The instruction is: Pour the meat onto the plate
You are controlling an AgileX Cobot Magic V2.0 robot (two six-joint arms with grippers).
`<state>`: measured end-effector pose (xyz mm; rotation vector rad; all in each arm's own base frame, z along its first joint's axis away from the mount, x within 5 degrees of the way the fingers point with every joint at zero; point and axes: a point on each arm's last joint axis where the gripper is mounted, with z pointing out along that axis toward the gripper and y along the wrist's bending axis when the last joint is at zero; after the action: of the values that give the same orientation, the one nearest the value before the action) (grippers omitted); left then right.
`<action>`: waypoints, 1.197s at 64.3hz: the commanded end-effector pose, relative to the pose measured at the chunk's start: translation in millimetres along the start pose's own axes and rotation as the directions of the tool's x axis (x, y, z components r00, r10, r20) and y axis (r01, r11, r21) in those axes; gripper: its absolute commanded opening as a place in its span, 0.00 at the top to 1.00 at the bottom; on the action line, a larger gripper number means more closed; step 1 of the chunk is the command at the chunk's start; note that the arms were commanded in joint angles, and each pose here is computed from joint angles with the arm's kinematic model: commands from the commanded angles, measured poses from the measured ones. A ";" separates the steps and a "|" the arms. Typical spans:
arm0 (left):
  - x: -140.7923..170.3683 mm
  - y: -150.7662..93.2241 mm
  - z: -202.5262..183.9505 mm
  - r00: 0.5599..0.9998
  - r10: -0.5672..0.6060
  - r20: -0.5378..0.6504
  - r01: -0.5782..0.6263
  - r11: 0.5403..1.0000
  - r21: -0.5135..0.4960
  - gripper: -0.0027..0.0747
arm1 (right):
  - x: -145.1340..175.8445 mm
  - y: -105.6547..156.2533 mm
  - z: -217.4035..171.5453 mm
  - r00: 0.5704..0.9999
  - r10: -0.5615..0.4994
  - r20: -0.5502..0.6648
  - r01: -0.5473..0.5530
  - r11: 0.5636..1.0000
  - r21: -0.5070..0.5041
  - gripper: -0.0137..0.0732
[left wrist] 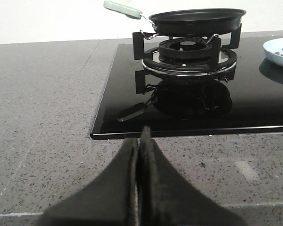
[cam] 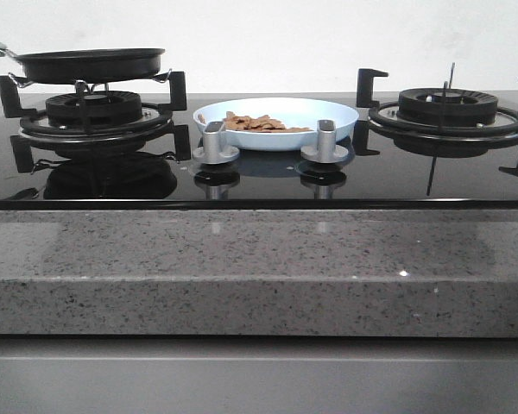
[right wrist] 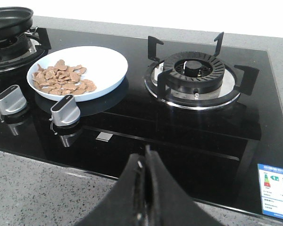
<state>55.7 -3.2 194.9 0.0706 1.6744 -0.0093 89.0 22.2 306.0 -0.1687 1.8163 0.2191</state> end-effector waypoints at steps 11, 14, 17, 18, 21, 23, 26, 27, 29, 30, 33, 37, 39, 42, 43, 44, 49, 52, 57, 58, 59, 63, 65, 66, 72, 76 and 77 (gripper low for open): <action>-7.1 0.4 -1.3 0.995 -0.018 0.100 0.019 1.000 -0.001 0.99 | -11.9 -1.2 -1.1 0.996 -0.007 0.093 0.005 1.000 0.016 0.91; -7.1 0.4 -1.3 0.995 -0.018 0.100 0.019 1.000 -0.001 0.99 | -8.1 -1.7 -0.3 0.995 -0.005 0.098 0.003 1.000 0.019 0.91; -7.1 0.4 -1.3 0.995 -0.018 0.100 0.019 1.000 -0.001 0.99 | -5.3 -3.2 -0.4 0.991 -0.008 0.132 0.004 0.999 0.032 0.91; -7.1 0.4 -1.3 0.995 -0.018 0.100 0.019 1.000 -0.001 0.99 | -2.3 -3.9 0.2 0.990 -0.012 0.138 0.007 0.999 0.039 0.91; -7.1 0.4 -1.3 0.995 -0.018 0.100 0.019 1.000 -0.001 0.99 | 3.3 -6.2 -2.2 0.981 -0.018 0.195 0.006 0.998 0.062 0.91; -7.1 0.4 -1.3 0.995 -0.018 0.100 0.019 1.000 -0.001 0.99 | 10.1 -7.7 -3.0 0.977 -0.018 0.215 0.002 0.997 0.075 0.91; -7.1 0.4 -1.3 0.995 -0.018 0.100 0.019 1.000 -0.001 0.99 | 18.6 -9.6 -5.8 0.968 -0.015 0.249 -0.008 0.995 0.095 0.91; -7.1 0.4 -1.3 0.995 -0.018 0.100 0.019 1.000 -0.001 0.99 | 21.7 -10.5 -6.8 0.966 -0.014 0.257 -0.014 0.994 0.104 0.91; -7.1 0.4 -1.3 0.995 -0.018 0.100 0.019 1.000 -0.001 0.99 | 30.0 -12.0 -9.0 0.962 -0.004 0.272 -0.029 0.992 0.119 0.91; -7.1 0.4 -1.3 0.995 -0.018 0.100 0.019 1.000 -0.001 0.99 | 33.4 -12.4 -11.0 0.959 0.002 0.282 -0.039 0.992 0.124 0.91; -7.1 0.4 -1.3 0.995 -0.018 0.100 0.019 1.000 -0.001 0.99 | 48.4 -14.8 -12.2 0.959 0.033 0.283 -0.077 0.986 0.147 0.91; -7.1 0.4 -1.3 0.995 -0.018 0.100 0.019 1.000 -0.001 0.99 | 65.2 -17.0 -13.8 0.955 0.058 0.291 -0.112 0.979 0.172 0.91; -7.1 0.4 -1.3 0.995 -0.018 0.100 0.019 1.000 -0.001 0.99 | 73.7 -18.1 -13.8 0.954 0.067 0.293 -0.125 0.975 0.184 0.91; -7.1 0.4 -1.3 0.995 -0.018 0.100 0.019 1.000 -0.001 0.99 | 84.6 -19.0 -12.8 0.955 0.071 0.290 -0.131 0.972 0.194 0.91; -7.1 0.4 -1.3 0.995 -0.018 0.100 0.019 1.000 -0.001 0.99 | 87.4 -19.2 -12.7 0.954 0.071 0.290 -0.132 0.972 0.197 0.91; -7.1 0.4 -1.3 0.995 -0.018 0.100 0.019 1.000 -0.001 0.99 | 91.4 -19.4 -12.5 0.954 0.070 0.290 -0.132 0.971 0.199 0.91; -7.1 0.4 -1.3 0.995 -0.018 0.100 0.019 1.000 -0.001 0.99 | 104.8 -19.6 -11.4 0.954 0.070 0.292 -0.132 0.971 0.198 0.91; -7.1 0.4 -1.3 0.995 -0.018 0.100 0.019 1.000 -0.001 0.99 | 111.1 -19.7 -11.0 0.953 0.069 0.296 -0.132 0.971 0.198 0.91; -7.1 0.4 -1.3 0.995 -0.020 0.100 0.020 1.000 0.000 0.99 | 113.3 -19.5 -10.1 0.963 0.066 0.261 -0.121 0.972 0.201 0.91; -7.1 0.4 -1.3 0.995 -0.020 0.100 0.020 1.000 0.000 0.99 | 113.5 -19.5 -10.2 0.963 0.065 0.260 -0.120 0.972 0.201 0.91; -7.1 0.4 -1.3 0.995 -0.020 0.100 0.020 1.000 0.000 0.99 | 113.6 -19.5 -10.2 0.964 0.063 0.258 -0.118 0.972 0.202 0.91; -7.1 0.4 -1.3 0.995 -0.020 0.100 0.020 1.000 0.000 0.99 | 114.0 -19.7 -10.0 0.966 0.050 0.254 -0.105 0.973 0.207 0.91; -7.1 0.4 -1.3 0.995 -0.020 0.100 0.020 1.000 0.000 0.99 | 114.1 -19.7 -10.0 0.967 0.046 0.252 -0.101 0.973 0.209 0.91; -7.1 0.4 -1.3 0.995 -0.020 0.100 0.020 1.000 0.000 0.99 | 114.2 -19.7 -10.0 0.967 0.045 0.251 -0.099 0.973 0.209 0.91; -7.1 0.4 -1.3 0.995 -0.020 0.100 0.020 1.000 0.000 0.99 | 114.5 -19.6 -10.0 0.969 0.045 0.244 -0.098 0.973 0.209 0.91; -7.1 0.4 -1.3 0.995 -0.020 0.100 0.020 1.000 0.000 0.99 | 114.5 -19.7 -9.9 0.969 0.045 0.243 -0.098 0.973 0.210 0.91; -7.1 0.4 -1.3 0.995 -0.020 0.100 0.020 1.000 0.000 0.99 | 114.6 -19.7 -9.9 0.969 0.046 0.242 -0.098 0.973 0.210 0.91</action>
<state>55.7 -3.2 195.1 0.0691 1.6722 -0.0104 56.1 2.3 188.0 0.0764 1.6862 0.1040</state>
